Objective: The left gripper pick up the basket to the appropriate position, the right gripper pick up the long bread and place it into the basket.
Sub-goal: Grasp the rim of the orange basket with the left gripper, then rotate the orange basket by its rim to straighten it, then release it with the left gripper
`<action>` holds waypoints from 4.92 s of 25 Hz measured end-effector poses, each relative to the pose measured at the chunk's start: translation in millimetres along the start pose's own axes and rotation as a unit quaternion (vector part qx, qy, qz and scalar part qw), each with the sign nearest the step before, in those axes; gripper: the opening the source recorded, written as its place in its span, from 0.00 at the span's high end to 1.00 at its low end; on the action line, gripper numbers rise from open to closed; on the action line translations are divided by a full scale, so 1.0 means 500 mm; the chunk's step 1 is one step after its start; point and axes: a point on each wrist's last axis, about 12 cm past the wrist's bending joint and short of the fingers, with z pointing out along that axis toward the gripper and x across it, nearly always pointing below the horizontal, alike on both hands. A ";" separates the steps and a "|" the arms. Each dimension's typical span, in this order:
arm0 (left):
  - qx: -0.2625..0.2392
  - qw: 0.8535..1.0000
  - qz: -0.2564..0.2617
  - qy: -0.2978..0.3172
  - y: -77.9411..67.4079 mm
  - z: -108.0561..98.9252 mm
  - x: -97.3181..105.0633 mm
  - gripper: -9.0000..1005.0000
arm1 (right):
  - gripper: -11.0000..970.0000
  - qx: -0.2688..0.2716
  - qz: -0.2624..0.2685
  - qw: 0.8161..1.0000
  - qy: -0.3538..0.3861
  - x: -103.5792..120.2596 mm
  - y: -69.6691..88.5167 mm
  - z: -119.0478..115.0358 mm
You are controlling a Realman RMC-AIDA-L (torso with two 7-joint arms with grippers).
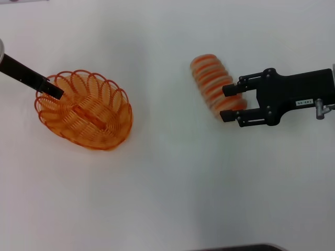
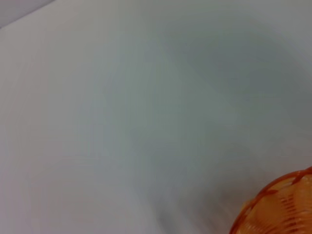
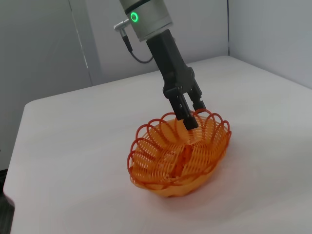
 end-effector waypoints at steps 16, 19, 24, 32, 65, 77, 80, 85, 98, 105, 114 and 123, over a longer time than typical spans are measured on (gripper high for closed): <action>0.005 1.000 -0.001 -0.005 -0.001 0.002 -0.003 0.57 | 0.34 0.008 -0.003 1.000 0.003 0.000 -0.005 0.003; 0.005 1.000 -0.001 -0.005 -0.001 0.002 -0.004 0.79 | 0.34 0.008 -0.003 1.000 0.003 0.000 -0.005 0.004; 0.013 1.000 -0.003 -0.018 -0.004 -0.001 -0.007 0.92 | 0.34 0.011 -0.002 1.000 0.003 0.000 -0.006 0.003; 0.047 0.998 -0.019 -0.046 0.002 -0.015 -0.005 0.93 | 0.34 0.013 -0.002 1.000 0.003 0.002 -0.006 0.003; 0.128 0.912 -0.330 -0.208 0.068 -0.033 0.131 0.93 | 0.34 0.014 -0.030 0.999 -0.013 -0.005 -0.006 -0.006; 0.129 0.899 -0.365 -0.204 0.042 0.015 0.174 0.93 | 0.34 0.023 -0.039 0.999 -0.008 -0.014 -0.017 -0.007; 0.135 0.899 -0.367 -0.198 0.035 0.025 0.176 0.93 | 0.34 0.025 -0.039 0.999 -0.007 -0.015 -0.018 -0.006; 0.142 0.899 -0.369 -0.190 0.028 0.033 0.176 0.91 | 0.34 0.026 -0.040 0.999 -0.007 -0.014 -0.019 -0.003; 0.131 0.911 -0.341 -0.194 0.047 0.000 0.174 0.60 | 0.33 0.031 -0.038 0.999 -0.006 -0.011 -0.020 -0.001; 0.097 0.928 -0.242 -0.266 0.068 -0.047 0.162 0.32 | 0.33 0.037 -0.034 0.999 -0.007 -0.012 -0.023 0.003; 0.076 0.929 -0.136 -0.335 0.079 -0.056 0.179 0.24 | 0.33 0.070 -0.013 0.997 -0.027 -0.006 -0.031 -0.001; 0.095 0.922 0.026 -0.375 0.042 -0.013 0.228 0.24 | 0.33 0.085 0.004 0.995 -0.051 -0.007 -0.035 0.000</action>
